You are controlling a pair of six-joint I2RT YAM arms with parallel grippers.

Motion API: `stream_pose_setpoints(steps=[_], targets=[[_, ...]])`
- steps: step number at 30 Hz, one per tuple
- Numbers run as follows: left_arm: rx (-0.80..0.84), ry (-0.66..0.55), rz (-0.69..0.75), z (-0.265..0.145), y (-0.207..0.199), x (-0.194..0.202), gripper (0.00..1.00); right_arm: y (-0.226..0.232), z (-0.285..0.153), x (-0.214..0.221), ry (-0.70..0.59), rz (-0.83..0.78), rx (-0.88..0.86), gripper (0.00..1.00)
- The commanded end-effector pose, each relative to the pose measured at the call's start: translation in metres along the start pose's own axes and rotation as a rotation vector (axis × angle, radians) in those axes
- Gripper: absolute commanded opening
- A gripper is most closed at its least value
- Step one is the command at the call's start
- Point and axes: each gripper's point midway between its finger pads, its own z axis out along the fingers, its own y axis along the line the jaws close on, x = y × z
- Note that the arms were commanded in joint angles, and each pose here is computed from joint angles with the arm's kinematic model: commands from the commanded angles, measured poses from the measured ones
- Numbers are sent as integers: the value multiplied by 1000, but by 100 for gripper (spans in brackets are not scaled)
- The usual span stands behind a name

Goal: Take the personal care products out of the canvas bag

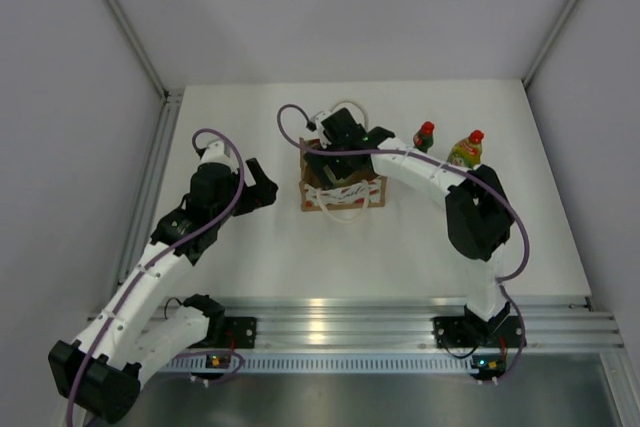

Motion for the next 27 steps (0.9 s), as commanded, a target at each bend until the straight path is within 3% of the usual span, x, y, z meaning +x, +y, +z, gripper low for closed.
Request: stream_pose_setpoints(steps=[1, 5, 13, 19, 20, 22, 27], targets=[[6, -30, 6, 0, -2, -8, 98, 7, 2, -5, 18, -14, 0, 95], [6, -30, 6, 0, -2, -7, 98, 5, 7, -3, 30, 5, 2, 88], [8, -33, 7, 1, -3, -8, 98, 5, 6, -2, 35, 49, 5, 63], [6, -33, 8, 1, -2, -7, 98, 3, -4, -19, -11, 49, 12, 22], [5, -34, 5, 1, -2, -8, 98, 3, -5, -22, -19, 51, 8, 10], [6, -34, 7, 1, -2, -7, 98, 4, -11, -33, -46, 52, 1, 1], [6, -38, 5, 0, -1, -8, 98, 2, -26, -55, -108, 58, 6, 0]])
